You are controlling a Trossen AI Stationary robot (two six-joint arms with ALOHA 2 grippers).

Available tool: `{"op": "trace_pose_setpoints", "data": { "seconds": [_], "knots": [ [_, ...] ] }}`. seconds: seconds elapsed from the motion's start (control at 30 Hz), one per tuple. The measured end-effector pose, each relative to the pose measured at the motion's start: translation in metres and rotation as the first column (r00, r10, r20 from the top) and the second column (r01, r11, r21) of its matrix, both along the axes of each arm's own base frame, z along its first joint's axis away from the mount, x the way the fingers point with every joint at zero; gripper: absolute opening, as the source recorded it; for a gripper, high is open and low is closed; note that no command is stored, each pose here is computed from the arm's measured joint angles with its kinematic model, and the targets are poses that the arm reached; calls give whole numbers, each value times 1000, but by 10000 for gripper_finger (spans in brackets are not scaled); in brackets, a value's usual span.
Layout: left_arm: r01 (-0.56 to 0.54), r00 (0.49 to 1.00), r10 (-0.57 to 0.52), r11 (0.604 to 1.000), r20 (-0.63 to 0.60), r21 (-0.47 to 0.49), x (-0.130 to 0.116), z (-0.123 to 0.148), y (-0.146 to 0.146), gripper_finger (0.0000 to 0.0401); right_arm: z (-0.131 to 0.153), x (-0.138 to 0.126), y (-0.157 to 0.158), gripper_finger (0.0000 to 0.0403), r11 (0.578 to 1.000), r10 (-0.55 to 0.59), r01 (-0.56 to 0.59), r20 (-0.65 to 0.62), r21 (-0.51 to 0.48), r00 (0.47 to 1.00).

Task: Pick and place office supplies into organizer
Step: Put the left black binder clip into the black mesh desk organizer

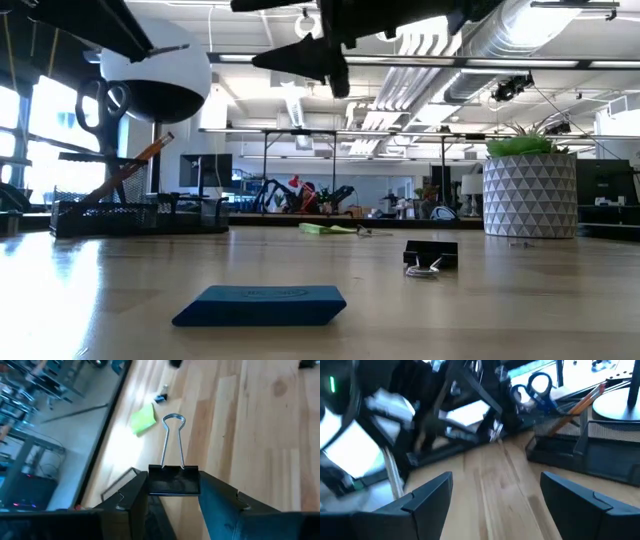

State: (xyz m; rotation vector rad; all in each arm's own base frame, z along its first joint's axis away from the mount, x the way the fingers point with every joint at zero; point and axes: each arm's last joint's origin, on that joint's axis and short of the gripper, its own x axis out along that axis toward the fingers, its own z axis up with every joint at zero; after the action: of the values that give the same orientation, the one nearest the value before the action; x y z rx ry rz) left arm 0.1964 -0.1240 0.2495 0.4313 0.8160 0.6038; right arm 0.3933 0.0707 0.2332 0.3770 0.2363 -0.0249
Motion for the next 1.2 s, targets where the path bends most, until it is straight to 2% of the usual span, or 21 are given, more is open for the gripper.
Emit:
{"op": "trace_pose_setpoints", "data": {
  "seconds": [0.17,0.3,0.4,0.63,0.9,1.2],
  "knots": [
    [-2,1000,1,1000,29,24,1,1,0,140,3,6,-23,276,992,-4,-3,55,129,998],
    [-10,993,6,999,115,35,6,2,-3,140,-12,15,-34,241,982,15,-23,45,187,999],
    [-6,989,-5,997,147,79,11,0,-5,140,-22,20,-37,216,977,31,-41,53,210,998],
    [-11,993,1,996,115,88,19,-13,-10,140,-14,23,-36,173,973,87,-123,183,196,979],
    [-63,993,52,993,106,99,31,-20,-1,140,-19,22,-35,160,973,93,-117,127,198,987],
    [-44,994,34,994,104,95,34,-20,-3,140,-20,23,-36,167,985,67,-85,123,151,990]
  ]
}}
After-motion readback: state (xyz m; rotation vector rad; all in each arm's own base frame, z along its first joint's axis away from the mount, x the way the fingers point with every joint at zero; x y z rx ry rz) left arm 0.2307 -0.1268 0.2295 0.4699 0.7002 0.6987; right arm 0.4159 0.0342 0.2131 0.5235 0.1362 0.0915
